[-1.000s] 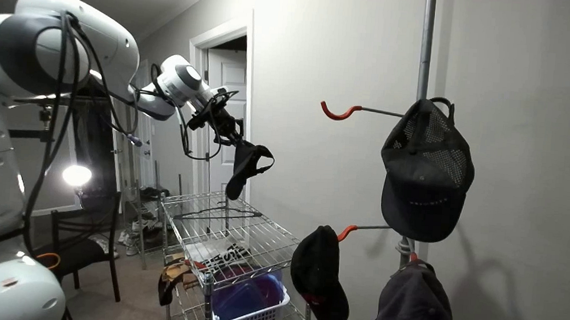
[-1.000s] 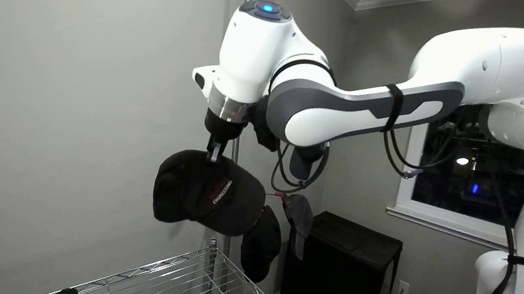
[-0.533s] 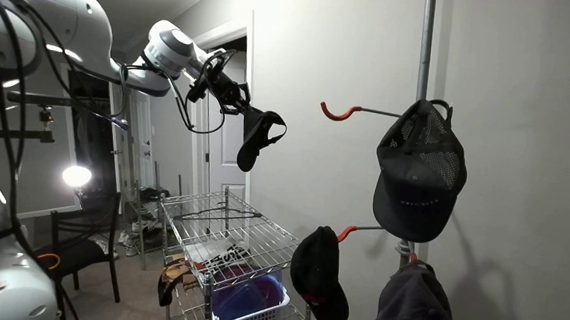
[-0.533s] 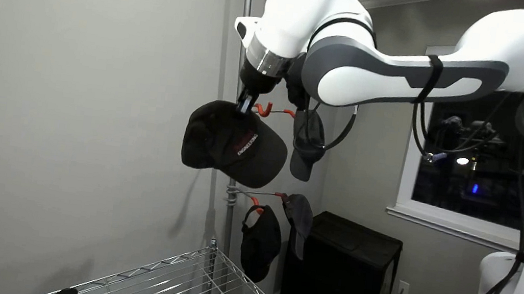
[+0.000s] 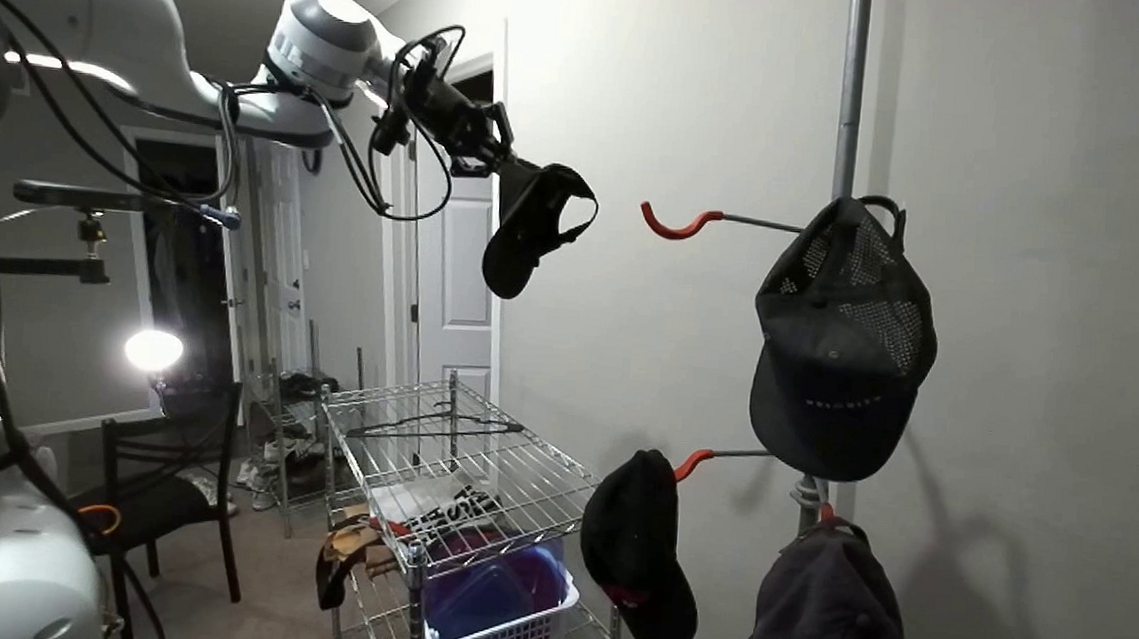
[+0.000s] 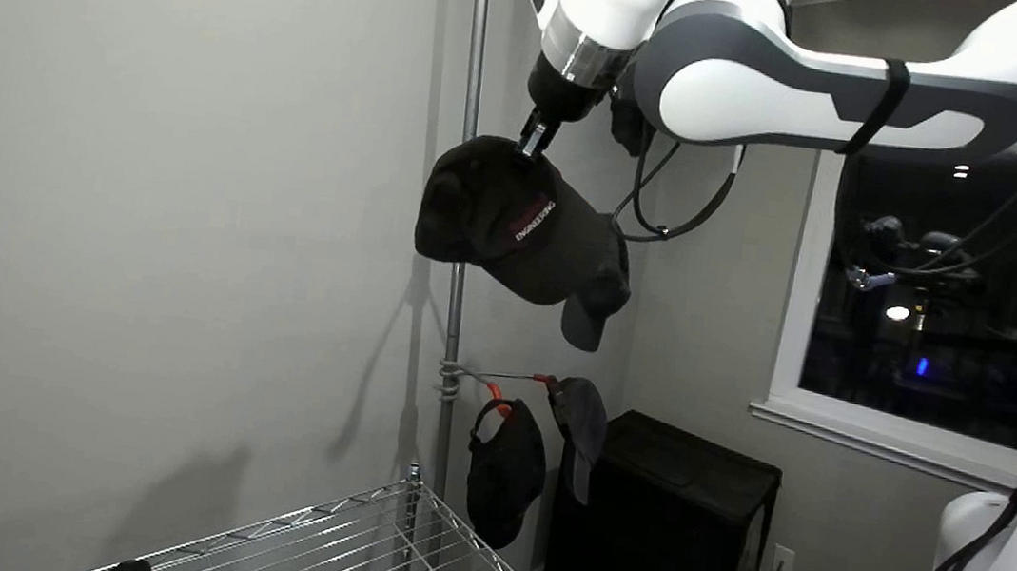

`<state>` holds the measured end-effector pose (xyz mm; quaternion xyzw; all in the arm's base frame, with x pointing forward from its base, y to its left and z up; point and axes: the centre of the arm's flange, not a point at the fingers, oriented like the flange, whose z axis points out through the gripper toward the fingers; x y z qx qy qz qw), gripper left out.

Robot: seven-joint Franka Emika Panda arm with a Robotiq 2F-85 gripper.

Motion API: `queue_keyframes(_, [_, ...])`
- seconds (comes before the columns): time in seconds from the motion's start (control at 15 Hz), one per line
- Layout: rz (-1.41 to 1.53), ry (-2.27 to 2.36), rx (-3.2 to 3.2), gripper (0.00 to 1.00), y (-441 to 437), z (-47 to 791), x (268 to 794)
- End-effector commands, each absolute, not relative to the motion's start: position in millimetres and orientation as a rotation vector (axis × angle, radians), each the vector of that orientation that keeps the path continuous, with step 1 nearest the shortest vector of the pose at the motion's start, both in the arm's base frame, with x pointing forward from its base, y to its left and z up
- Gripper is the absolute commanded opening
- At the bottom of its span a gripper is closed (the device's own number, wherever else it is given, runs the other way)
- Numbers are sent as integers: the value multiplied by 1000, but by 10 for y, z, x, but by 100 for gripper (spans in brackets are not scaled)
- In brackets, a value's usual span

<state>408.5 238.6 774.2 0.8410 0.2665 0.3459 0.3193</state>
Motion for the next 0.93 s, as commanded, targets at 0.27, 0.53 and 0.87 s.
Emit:
queue_keyframes(0.27, [964, 490, 2226, 3, 1872, 8196, 4197])
queue_keyframes(0.53, [946, 371, 2324, 3, 1384, 8137, 4551])
queue_keyframes(0.87, [946, 287, 2476, 3, 985, 7953, 4970])
